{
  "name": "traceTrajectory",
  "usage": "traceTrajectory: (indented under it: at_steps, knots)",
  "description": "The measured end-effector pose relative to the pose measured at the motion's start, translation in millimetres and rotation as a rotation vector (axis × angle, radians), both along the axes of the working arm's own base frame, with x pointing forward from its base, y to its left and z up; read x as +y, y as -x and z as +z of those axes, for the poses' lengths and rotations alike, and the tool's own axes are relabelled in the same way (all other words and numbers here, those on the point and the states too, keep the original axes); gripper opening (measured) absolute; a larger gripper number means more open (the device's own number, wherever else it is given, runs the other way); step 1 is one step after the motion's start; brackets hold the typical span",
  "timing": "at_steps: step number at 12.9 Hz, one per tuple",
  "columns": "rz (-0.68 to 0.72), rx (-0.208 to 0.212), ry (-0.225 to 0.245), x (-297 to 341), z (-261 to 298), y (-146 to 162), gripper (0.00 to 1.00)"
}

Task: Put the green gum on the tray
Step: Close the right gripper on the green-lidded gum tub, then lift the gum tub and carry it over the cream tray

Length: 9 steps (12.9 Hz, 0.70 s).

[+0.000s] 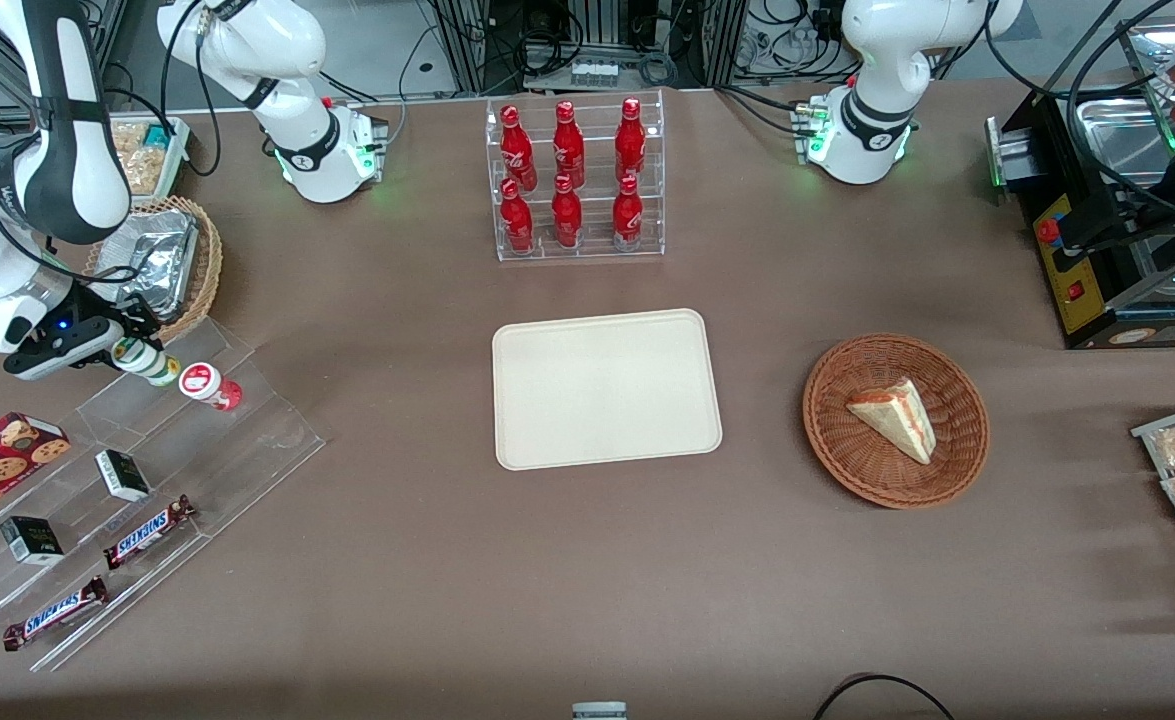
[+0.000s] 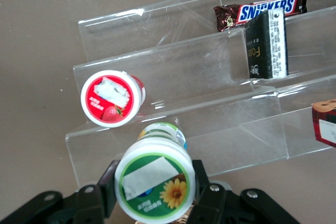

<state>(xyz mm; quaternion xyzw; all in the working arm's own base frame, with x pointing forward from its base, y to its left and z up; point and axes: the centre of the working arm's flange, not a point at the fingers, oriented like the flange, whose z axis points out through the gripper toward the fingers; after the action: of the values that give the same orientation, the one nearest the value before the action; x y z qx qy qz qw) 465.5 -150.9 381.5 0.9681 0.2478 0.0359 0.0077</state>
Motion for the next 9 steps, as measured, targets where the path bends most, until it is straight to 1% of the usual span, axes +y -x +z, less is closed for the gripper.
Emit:
traceTrajectory:
  at_steps: [1, 2, 4, 5, 7, 9]
  knots:
    - [0.002, 0.005, -0.002, 1, 5, -2, 0.59]
    - [0.006, 0.019, -0.007, 1, 15, -5, 0.59]
    - [0.023, 0.056, -0.020, 5, 48, -15, 0.59]
    - [0.035, 0.068, -0.026, 14, 67, -21, 0.59]
    - [0.033, 0.081, -0.034, 48, 99, -34, 0.59]
    - [0.013, 0.082, -0.034, 97, 120, -45, 0.59]
